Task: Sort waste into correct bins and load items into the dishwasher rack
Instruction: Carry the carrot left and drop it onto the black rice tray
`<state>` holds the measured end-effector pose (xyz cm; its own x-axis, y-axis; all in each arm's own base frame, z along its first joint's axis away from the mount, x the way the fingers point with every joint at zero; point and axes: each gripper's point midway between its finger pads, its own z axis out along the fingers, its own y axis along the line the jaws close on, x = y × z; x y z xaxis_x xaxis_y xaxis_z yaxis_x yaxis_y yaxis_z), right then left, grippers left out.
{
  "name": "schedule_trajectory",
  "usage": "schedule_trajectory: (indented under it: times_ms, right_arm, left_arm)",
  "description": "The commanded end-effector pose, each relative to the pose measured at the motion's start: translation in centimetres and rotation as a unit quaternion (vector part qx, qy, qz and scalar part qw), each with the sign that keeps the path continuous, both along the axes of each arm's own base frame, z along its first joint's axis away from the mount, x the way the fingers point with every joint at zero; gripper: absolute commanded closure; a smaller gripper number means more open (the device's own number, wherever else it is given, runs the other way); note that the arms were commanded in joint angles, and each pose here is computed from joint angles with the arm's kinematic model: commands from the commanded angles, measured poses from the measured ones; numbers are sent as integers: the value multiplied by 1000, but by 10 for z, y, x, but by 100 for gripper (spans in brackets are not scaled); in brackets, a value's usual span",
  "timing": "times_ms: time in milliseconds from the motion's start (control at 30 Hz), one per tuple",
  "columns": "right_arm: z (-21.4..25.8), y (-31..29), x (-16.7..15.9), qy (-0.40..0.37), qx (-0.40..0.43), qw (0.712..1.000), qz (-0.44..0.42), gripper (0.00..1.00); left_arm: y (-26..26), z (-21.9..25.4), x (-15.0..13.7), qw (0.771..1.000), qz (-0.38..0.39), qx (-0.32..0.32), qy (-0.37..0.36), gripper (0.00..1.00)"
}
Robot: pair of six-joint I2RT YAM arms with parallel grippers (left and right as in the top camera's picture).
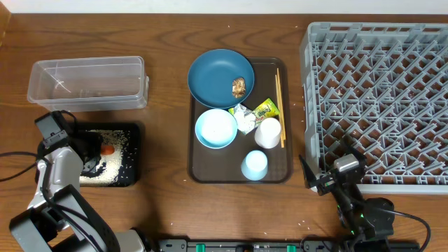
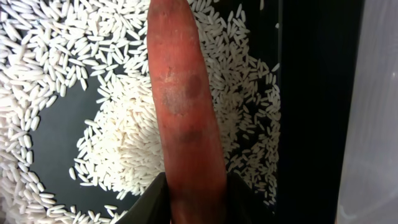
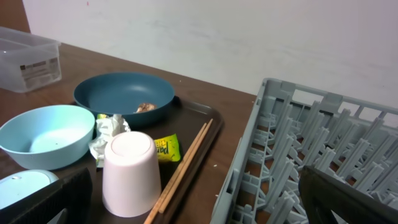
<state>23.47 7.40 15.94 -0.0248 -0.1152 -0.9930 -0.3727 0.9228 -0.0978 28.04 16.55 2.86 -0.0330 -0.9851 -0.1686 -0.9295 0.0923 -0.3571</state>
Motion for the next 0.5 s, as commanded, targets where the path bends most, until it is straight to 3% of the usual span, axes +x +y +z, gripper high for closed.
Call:
schedule_trajectory:
  times_ms: [0,67,133,467]
  right_arm:
    - [-2,-1,0,2,-4,1000,-1,1]
    - [-2,-1,0,2,-4,1000,-1,1]
    - [-2,-1,0,2,-4,1000,-1,1]
    - [-2,-1,0,2,-4,1000,-1,1]
  left_arm:
    - [2,4,2,1000,-11,5,-6,75]
    - [2,4,2,1000,-11,5,-7,66]
    - [0,6,4,1000,-14,2,-11,50]
    - [-6,60,9,996,-28,28,-82,45]
